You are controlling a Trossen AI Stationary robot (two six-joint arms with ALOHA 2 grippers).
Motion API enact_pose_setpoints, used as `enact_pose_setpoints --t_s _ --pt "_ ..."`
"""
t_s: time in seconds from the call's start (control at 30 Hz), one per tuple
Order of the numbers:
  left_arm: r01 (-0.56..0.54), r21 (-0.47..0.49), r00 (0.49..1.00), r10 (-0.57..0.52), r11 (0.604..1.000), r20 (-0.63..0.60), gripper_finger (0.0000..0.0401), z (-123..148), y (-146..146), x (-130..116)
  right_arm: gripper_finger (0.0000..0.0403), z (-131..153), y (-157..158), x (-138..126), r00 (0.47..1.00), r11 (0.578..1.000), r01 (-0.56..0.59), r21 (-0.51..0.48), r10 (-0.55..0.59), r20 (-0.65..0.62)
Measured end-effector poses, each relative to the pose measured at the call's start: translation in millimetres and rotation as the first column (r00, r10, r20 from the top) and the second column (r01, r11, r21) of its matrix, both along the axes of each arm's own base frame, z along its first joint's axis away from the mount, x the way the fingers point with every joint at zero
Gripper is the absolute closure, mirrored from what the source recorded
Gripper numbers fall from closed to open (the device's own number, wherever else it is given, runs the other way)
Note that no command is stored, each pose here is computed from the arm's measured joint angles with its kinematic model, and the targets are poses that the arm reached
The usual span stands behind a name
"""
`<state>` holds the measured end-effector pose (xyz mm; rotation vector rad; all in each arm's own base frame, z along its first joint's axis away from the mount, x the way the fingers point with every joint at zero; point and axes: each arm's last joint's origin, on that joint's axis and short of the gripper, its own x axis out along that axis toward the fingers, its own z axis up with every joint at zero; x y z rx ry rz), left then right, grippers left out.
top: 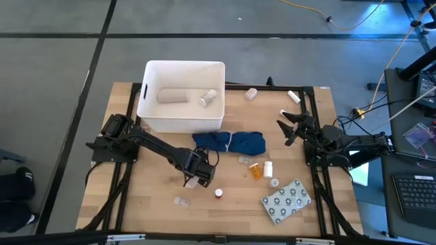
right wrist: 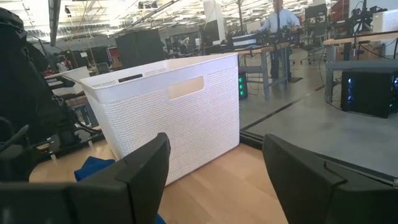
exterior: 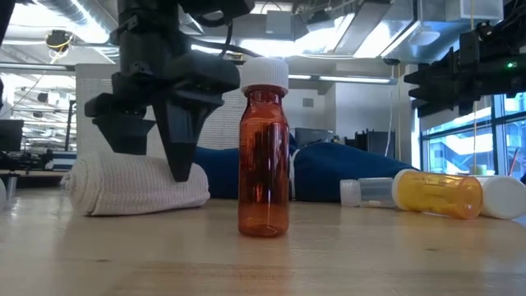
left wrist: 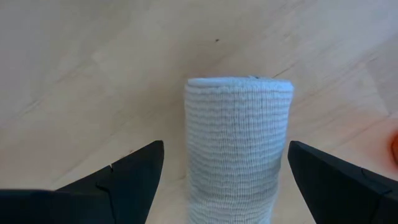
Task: Pick & place medical supplies in basket/bin
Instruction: Put the bottom white bandage into the white container
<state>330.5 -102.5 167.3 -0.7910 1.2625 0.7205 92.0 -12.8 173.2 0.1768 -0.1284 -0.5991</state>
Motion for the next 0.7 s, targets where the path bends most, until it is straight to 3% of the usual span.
enact_pose_setpoints --t_s 0.7 --pt "-0.017 0.067 1.000 0.016 0.998 0.015 0.0067 0.1 1.7 -0.3 0.0146 0.0 0.0 0.0 1.000 1.000 0.000 -0.001 0.000 0.000"
